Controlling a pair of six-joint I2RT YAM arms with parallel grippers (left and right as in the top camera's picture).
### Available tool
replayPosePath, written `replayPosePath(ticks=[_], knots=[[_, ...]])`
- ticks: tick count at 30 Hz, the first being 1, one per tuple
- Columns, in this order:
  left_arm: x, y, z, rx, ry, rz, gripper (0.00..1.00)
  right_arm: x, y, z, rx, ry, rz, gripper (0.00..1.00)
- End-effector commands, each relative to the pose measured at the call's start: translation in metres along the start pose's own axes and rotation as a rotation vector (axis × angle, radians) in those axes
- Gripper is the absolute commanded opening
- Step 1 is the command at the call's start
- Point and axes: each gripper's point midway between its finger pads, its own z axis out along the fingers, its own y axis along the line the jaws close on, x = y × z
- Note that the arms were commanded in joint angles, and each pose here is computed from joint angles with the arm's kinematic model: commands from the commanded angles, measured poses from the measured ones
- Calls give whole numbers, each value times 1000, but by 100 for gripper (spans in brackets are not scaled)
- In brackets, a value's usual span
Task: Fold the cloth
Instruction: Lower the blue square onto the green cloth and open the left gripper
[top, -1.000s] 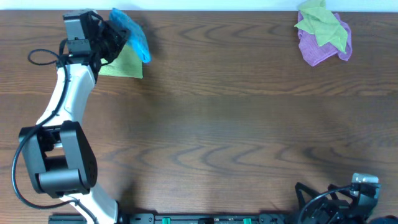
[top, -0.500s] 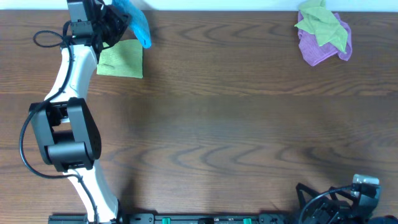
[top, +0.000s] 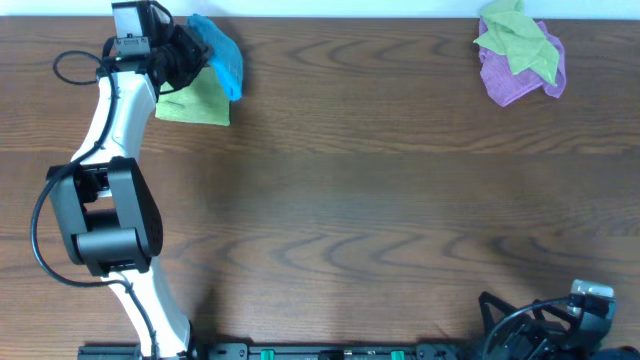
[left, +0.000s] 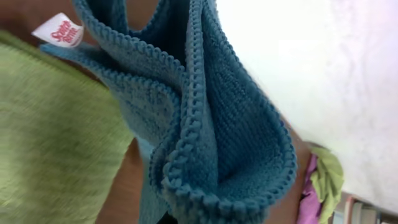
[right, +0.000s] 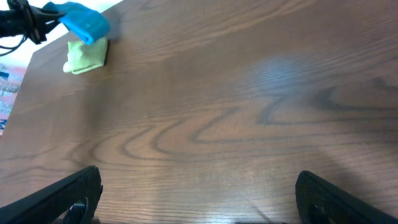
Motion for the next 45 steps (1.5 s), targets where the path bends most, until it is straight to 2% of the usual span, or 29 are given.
replayPosePath(ticks=[1, 13, 23, 27, 31, 38, 45], knots=[[-10, 15, -2, -61, -26, 21, 6, -2, -3, 0, 18, -16, 18, 99], [-10, 65, -19, -210, 13, 13, 6, -2, -3, 0, 18, -16, 18, 99], [2, 99, -31, -362, 63, 42, 6, -4, -2, 0, 13, -21, 19, 99], [4, 106, -34, -392, 69, 38, 42, -3, -2, 0, 13, -20, 19, 99], [6, 111, -38, -406, 81, 22, 95, -3, -2, 0, 14, -19, -5, 99], [-1, 106, -65, -410, 66, 34, 95, -4, -6, 0, 38, -27, -116, 99], [2, 57, -143, -370, 6, 153, 95, 1, 16, -1, -90, 6, -298, 99]])
